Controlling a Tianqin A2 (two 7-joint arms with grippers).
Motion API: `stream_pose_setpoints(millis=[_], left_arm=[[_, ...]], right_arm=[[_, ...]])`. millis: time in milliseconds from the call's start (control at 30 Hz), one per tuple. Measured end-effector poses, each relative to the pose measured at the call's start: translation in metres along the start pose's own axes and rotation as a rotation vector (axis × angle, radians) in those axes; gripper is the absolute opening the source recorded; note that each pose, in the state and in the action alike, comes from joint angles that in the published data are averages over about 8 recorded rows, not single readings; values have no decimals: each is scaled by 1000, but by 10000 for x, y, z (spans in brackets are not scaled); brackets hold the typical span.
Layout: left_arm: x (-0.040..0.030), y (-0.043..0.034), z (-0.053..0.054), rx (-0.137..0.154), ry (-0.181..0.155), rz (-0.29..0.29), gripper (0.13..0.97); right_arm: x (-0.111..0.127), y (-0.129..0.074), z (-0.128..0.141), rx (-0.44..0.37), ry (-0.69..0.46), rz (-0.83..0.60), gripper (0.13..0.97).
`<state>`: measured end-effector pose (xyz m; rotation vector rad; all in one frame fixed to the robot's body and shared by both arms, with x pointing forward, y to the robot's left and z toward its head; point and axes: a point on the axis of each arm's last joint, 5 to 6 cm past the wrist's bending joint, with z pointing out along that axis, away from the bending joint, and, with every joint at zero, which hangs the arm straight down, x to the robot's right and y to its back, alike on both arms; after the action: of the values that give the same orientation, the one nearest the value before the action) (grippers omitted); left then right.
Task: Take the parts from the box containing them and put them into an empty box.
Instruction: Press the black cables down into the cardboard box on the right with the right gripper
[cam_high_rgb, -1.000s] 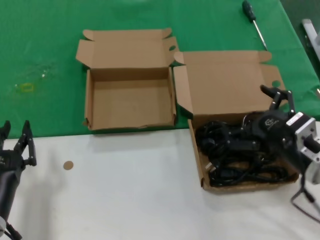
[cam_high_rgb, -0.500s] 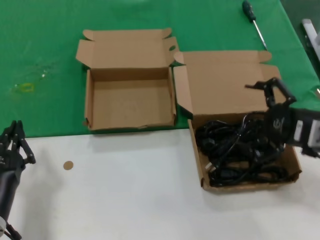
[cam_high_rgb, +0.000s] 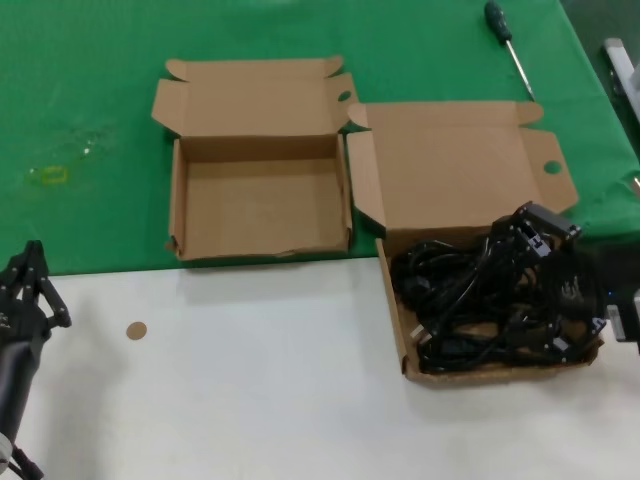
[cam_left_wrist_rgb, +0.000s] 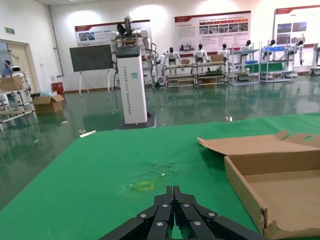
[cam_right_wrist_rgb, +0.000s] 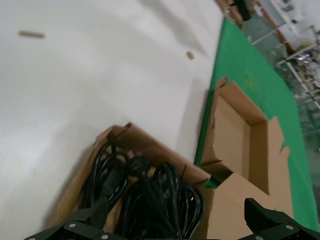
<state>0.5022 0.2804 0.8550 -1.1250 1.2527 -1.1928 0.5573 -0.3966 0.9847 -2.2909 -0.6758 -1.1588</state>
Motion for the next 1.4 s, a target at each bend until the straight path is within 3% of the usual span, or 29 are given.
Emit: stream_pose_setpoints(millis=[333, 700, 967, 1100, 1400], left_arm=[[0, 0, 0, 0, 0, 0, 152], [0, 0, 0, 0, 0, 0, 152], [0, 0, 0, 0, 0, 0, 152], [0, 0, 0, 0, 0, 0, 152], [0, 0, 0, 0, 0, 0, 152]], right_arm=[[166, 160, 160, -38, -20, -142, 966], [222, 294, 343, -70, -16, -203, 927], [240, 306, 405, -72, -13, -209, 816], [219, 293, 423, -67, -12, -203, 816], [147, 299, 439, -63, -17, -184, 634]])
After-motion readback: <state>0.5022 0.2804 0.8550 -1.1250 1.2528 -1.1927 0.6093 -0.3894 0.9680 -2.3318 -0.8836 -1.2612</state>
